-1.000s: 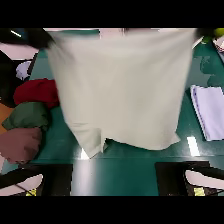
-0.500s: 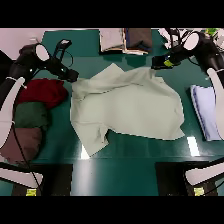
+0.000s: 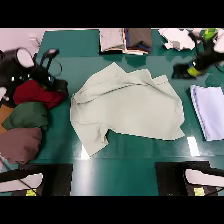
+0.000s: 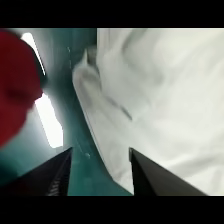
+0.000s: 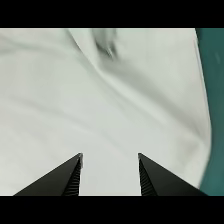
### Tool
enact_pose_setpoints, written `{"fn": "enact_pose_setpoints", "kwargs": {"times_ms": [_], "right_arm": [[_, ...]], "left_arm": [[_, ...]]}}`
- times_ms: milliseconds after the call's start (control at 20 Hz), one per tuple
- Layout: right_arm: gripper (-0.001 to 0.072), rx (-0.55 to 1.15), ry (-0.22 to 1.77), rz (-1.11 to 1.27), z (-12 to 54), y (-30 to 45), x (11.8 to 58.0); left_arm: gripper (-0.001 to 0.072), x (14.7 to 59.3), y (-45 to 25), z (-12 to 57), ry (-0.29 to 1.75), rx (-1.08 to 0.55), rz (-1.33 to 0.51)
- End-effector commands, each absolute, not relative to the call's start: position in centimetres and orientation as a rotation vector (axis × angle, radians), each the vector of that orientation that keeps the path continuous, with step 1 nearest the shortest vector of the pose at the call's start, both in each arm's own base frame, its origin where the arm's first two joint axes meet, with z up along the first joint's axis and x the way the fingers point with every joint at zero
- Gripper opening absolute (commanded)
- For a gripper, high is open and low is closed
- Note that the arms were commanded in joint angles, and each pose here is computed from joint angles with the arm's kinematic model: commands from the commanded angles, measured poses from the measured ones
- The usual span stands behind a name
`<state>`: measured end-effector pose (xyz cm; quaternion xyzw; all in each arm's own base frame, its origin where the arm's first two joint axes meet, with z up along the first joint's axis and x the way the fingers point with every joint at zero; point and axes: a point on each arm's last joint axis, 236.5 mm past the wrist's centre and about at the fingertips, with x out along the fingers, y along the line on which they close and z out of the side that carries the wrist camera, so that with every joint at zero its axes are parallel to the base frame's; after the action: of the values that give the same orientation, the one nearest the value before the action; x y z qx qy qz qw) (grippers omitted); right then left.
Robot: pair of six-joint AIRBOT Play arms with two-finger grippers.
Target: Fold the shirts.
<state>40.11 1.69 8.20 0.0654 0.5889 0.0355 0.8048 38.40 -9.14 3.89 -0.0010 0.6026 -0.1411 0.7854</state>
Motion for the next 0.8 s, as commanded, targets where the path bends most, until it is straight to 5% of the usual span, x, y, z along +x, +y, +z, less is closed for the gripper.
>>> {"fn": "enact_pose_setpoints", "kwargs": {"times_ms": [0,350,750], "right_arm": [[0.0410,0.172,1.429,-0.062,3.8,-2.7,30.8],[0.0492,0.363,1.630,-0.204,-4.3,-4.6,19.0],[0.0456,0.448,1.640,-0.172,-8.7,-2.7,19.3]], "left_arm": [[0.0419,32.7,-9.7,0.6,1.354,-0.112,-0.294],[0.0419,27.9,-10.6,-4.1,1.464,-0.205,-0.299],[0.0419,28.1,-10.9,-4.0,1.455,-0.217,-0.303]]}}
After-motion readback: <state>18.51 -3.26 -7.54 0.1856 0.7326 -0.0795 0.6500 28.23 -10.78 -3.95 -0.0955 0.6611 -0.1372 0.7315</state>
